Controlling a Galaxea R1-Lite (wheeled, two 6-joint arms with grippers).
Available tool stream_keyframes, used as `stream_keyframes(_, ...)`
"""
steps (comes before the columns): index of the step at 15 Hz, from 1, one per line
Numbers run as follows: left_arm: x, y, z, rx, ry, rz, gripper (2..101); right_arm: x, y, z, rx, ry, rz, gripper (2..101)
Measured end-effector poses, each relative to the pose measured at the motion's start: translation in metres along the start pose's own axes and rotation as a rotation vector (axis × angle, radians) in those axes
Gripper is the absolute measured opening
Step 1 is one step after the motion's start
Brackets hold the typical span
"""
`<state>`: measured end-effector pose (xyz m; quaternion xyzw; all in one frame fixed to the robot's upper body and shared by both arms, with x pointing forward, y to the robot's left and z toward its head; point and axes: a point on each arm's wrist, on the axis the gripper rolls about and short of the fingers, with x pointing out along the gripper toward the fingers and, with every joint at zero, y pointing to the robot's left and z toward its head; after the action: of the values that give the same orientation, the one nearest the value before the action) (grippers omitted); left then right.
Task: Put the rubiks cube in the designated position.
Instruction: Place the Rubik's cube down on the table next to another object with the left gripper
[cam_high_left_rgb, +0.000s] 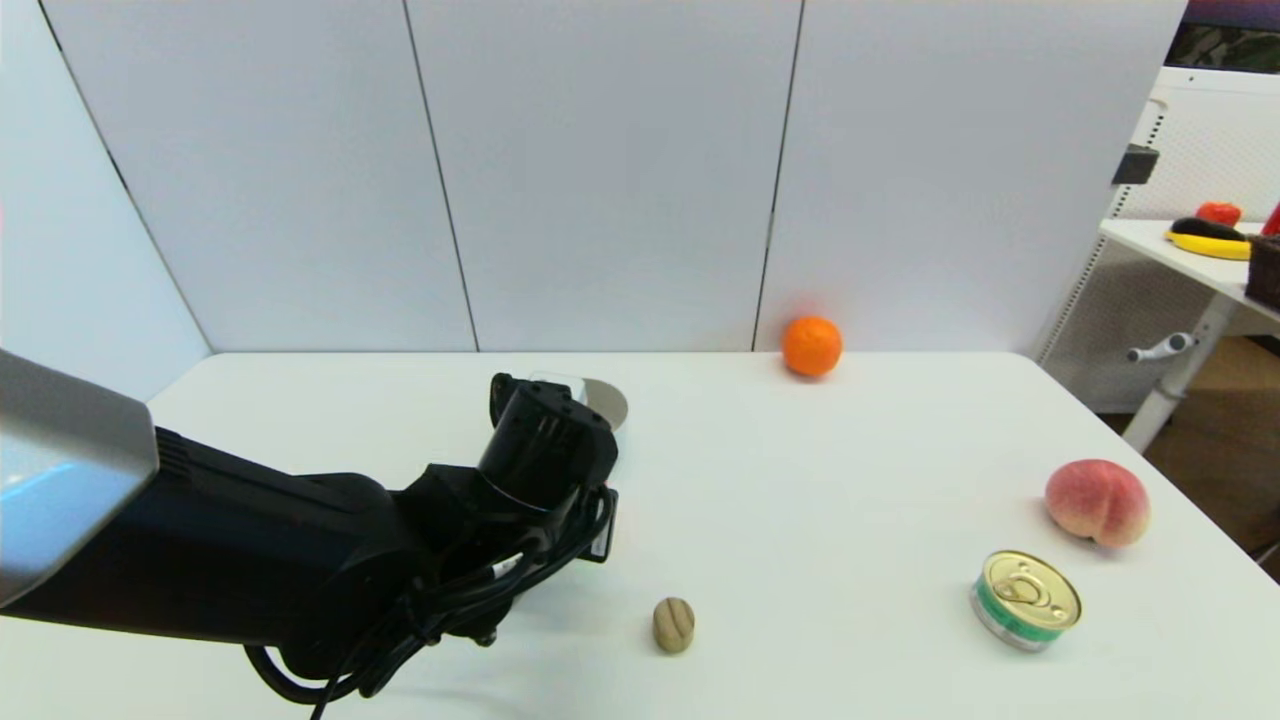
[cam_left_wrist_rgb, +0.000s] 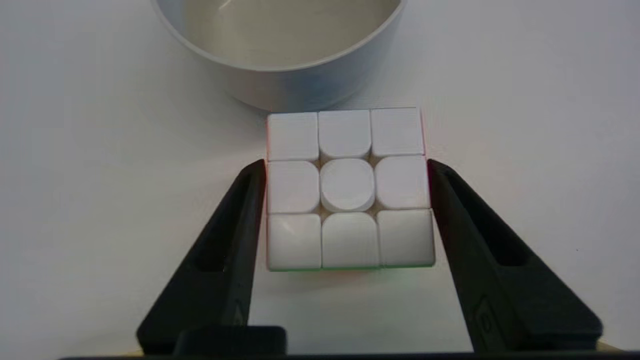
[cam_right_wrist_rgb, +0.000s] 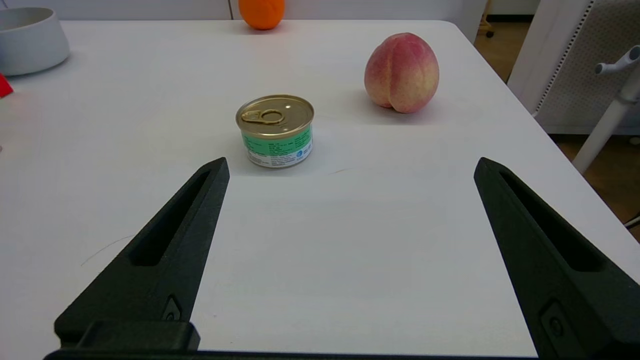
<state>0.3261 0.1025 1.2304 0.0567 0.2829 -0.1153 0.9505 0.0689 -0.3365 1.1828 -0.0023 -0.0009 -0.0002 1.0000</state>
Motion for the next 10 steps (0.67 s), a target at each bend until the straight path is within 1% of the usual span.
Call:
stream_keyframes(3, -0.001, 0.0, 0.0, -0.001, 0.0, 0.004, 77.4, 0.0, 0.0, 0.0, 0.0, 0.0, 0.0, 97.1)
stream_keyframes(6, -0.008, 0.003, 0.004, -0.003, -0.012, -0.002, 83.7, 0.0, 0.0, 0.0, 0.0, 0.0, 0.0, 97.1)
stream_keyframes(10, -0.045, 0.011, 0.022, -0.009, -0.072, -0.046, 89.3, 0.0, 0.0, 0.0, 0.0, 0.0, 0.0, 97.1)
